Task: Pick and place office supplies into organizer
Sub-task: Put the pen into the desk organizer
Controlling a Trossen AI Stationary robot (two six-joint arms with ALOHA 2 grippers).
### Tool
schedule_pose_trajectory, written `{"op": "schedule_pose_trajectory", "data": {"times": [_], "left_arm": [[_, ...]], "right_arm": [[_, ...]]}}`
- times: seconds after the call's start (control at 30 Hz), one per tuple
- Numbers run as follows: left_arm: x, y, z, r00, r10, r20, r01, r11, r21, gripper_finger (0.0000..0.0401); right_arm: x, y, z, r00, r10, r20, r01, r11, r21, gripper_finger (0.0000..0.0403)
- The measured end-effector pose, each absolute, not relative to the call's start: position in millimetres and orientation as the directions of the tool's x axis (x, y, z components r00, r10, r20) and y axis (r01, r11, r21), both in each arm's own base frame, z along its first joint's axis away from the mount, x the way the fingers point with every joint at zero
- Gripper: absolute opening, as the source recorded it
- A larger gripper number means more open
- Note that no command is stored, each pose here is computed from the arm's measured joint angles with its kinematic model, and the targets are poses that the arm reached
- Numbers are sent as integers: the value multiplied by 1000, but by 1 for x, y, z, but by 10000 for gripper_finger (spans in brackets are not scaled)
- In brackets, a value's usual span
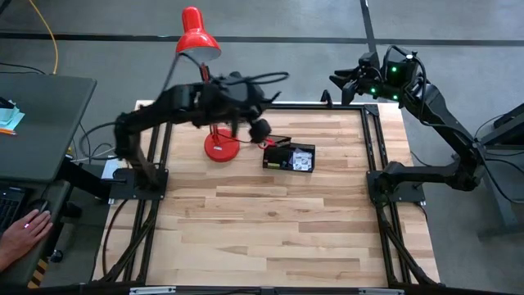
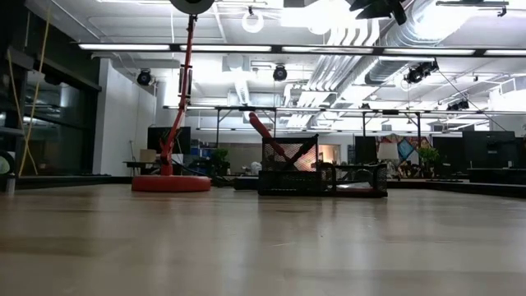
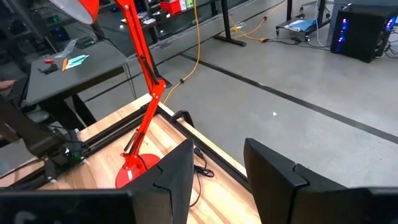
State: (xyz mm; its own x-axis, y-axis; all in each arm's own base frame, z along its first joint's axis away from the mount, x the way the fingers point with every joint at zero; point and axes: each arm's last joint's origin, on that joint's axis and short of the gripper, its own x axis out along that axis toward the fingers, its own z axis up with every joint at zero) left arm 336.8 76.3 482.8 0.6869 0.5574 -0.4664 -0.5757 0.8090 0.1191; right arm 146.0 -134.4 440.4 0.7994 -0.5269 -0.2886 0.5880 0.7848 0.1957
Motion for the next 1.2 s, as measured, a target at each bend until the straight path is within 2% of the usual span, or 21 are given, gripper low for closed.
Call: {"op": "schedule_pose_trajectory", "data": {"times": [0.13, 0.23, 0.43, 0.7, 0.77, 0.97, 1.2], "left_arm": [[309, 70, 491, 708, 565, -424, -594, 801, 75, 0], [293, 61, 484, 723, 576, -381, -603, 795, 59, 0], [286, 53, 443, 776, 580, -247, -601, 799, -10, 0], [312, 77, 367, 826, 526, -201, -547, 835, -62, 0], [317, 91, 348, 820, 519, -240, -545, 836, -56, 0], [340, 126, 315, 828, 483, -287, -516, 855, -50, 0], [373, 140, 292, 861, 413, -296, -446, 894, -51, 0]], "right_arm": [[146, -135, 440, 795, -534, -289, 595, 779, 198, 133], [146, -135, 440, 793, -537, -289, 598, 776, 201, 133], [146, -135, 442, 791, -549, -269, 605, 767, 212, 133], [146, -135, 443, 798, -543, -262, 599, 764, 239, 133], [146, -135, 443, 798, -542, -263, 599, 764, 242, 133], [148, -133, 442, 803, -533, -268, 591, 771, 237, 133], [149, -132, 442, 804, -527, -276, 587, 778, 225, 133]]}}
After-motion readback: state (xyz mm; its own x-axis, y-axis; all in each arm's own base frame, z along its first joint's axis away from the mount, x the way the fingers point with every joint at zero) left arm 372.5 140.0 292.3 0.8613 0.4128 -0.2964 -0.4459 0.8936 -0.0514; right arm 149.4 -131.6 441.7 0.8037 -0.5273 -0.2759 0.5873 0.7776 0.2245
